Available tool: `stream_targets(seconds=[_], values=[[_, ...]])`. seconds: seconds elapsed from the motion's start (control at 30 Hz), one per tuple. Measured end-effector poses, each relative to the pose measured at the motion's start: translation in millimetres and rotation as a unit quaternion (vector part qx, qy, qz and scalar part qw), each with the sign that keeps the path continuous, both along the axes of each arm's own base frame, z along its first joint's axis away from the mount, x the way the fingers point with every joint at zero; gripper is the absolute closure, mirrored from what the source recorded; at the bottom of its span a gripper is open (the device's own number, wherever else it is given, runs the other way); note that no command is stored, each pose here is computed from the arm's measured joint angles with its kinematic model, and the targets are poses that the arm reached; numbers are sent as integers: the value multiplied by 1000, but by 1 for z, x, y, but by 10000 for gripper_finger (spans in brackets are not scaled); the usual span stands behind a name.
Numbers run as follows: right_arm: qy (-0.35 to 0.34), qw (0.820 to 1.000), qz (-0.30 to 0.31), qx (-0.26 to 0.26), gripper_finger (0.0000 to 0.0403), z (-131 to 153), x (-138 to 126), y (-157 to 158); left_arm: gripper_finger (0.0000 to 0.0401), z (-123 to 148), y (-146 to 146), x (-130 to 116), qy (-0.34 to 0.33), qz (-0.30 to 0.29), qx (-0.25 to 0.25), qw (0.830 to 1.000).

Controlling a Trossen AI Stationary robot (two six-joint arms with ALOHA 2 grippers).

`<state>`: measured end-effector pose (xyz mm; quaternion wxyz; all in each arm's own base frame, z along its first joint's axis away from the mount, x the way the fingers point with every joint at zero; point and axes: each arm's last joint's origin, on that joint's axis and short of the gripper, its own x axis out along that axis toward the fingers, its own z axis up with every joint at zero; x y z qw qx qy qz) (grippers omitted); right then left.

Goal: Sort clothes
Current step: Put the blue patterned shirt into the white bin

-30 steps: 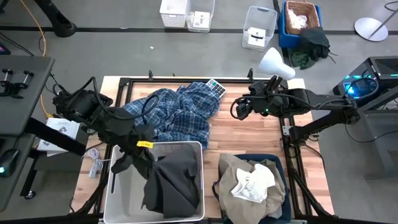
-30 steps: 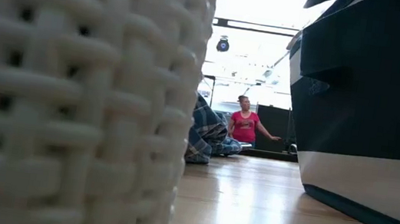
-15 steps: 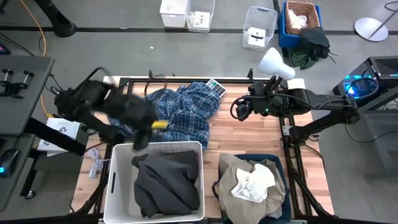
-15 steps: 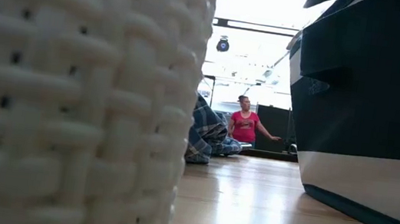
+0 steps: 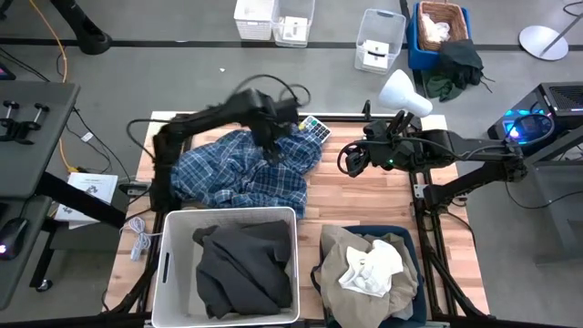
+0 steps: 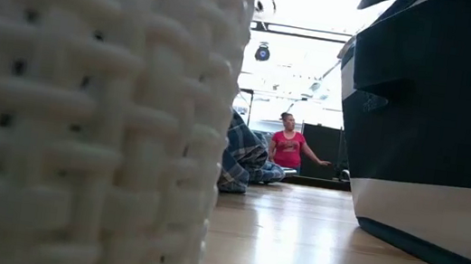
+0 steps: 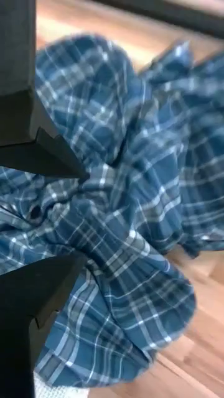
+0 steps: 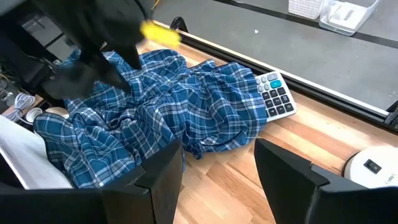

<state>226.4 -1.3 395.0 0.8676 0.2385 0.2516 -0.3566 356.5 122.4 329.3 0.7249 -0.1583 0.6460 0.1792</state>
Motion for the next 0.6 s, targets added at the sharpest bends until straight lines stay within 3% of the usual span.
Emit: stream_targets(seconds=[0.27, 0.4, 0.6], values=[[1, 1000, -1, -3, 208, 0, 0, 0, 198, -35, -4, 34, -10, 15, -2, 1000], [1, 1000, -1, -3, 208, 0, 0, 0, 198, -41, -7, 34, -3, 25, 14, 1000], [1, 1000, -1, -3, 208, 0, 0, 0, 198, -73, -7, 27, 53, 48, 13, 997]])
